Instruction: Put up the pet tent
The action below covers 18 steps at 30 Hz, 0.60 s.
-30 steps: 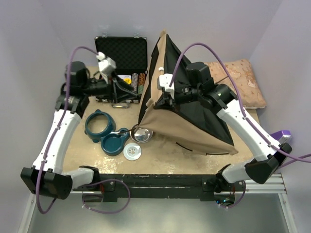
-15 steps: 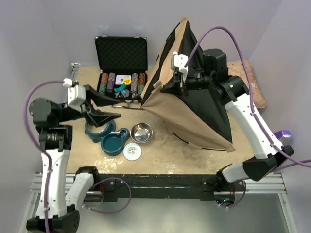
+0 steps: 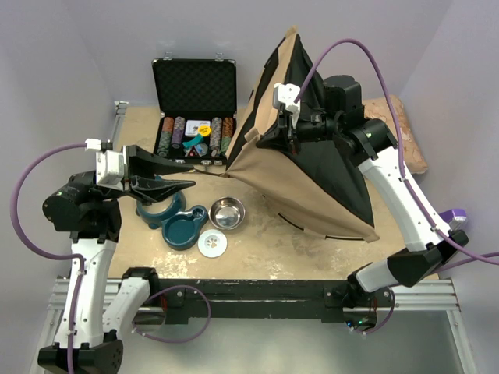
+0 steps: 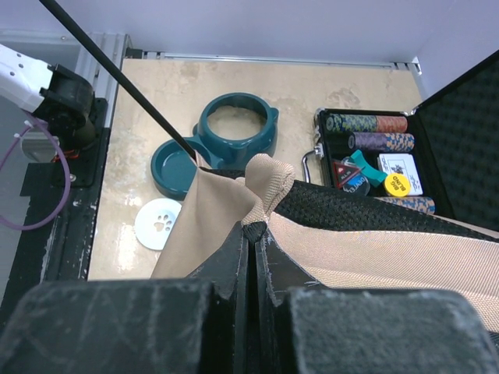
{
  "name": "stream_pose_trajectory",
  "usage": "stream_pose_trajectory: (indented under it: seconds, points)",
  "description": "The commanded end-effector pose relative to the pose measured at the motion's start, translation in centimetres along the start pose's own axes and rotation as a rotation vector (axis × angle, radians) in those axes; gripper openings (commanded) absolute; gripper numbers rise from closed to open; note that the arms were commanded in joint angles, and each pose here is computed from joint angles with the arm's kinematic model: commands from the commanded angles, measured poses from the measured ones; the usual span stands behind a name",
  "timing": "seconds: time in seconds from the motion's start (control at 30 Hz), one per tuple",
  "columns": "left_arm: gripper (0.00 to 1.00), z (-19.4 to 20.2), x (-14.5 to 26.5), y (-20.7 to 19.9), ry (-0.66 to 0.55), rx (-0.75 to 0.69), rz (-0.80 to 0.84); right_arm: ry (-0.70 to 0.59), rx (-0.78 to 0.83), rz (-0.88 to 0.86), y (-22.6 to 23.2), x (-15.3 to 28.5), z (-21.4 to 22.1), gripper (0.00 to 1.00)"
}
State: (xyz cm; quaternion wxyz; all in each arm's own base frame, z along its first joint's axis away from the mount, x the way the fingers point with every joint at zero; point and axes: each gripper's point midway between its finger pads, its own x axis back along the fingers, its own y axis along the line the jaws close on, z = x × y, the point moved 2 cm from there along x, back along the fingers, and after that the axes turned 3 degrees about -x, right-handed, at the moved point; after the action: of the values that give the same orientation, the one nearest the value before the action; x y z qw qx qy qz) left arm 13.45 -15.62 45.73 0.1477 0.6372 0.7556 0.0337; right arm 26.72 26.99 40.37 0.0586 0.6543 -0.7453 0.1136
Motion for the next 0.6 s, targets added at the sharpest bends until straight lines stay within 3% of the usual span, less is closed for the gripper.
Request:
stream_pose_trajectory:
  seconds: [0.0,0.57]
  points:
    - [0.37,-0.3,-0.7,0.5,-0.05,-0.03,0.006,-0.074,0.06,-0.005,0.6,1.0,-2.9,0.0]
    - [0.28,2.2,-2.1,1.0,-0.061,0.026,0.078,-0.081,0.055,-0.011,0.4,0.7,-3.1,0.0]
